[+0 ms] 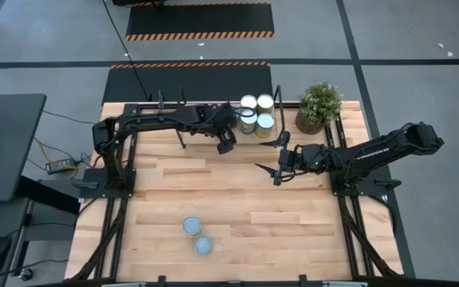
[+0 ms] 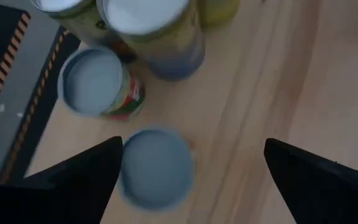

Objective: Pick and place cans onto a shelf
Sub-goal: Put the canned dice tomatoes on the shelf

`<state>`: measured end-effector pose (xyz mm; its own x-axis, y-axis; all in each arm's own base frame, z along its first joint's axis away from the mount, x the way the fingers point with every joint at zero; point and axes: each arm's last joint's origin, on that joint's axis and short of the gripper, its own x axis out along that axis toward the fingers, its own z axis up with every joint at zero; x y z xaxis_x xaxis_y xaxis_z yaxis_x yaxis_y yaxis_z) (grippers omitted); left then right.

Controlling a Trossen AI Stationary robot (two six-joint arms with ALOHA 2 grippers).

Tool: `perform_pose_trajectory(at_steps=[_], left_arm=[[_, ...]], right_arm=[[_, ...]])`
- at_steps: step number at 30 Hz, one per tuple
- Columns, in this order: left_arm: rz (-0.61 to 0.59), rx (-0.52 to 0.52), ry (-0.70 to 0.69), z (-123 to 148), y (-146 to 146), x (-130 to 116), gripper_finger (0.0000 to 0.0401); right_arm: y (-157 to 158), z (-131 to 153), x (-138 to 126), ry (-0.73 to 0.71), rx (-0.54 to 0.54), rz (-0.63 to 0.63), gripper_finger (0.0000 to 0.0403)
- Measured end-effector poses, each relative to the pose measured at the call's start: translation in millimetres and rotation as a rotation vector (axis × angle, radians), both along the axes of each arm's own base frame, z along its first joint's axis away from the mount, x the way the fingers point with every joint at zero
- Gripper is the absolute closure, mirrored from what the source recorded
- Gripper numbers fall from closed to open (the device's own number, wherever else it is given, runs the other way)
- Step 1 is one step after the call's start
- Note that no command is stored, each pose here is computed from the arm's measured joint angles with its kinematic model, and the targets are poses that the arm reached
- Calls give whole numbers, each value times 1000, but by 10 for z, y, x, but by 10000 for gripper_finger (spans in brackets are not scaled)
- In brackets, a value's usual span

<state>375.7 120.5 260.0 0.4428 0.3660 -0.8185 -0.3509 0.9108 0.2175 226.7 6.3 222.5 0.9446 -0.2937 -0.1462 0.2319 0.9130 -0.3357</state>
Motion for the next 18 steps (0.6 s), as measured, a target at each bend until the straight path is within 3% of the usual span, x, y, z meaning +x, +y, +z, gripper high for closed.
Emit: perform_pose_trajectory(at_steps=[3,9,13,18], left_arm=[[-71,6,138,16,-62,-133,5],[-78,-15,362,-38,-113,-372,5],[-54,93,441,-197,-74,-425,5],[-47,236,423,-347,7,-382,5]], right_arm=[[0,0,0,0,0,0,54],[0,-1,0,1,0,0,54],[0,0,0,0,0,0,54],[0,0,0,0,0,0,54]])
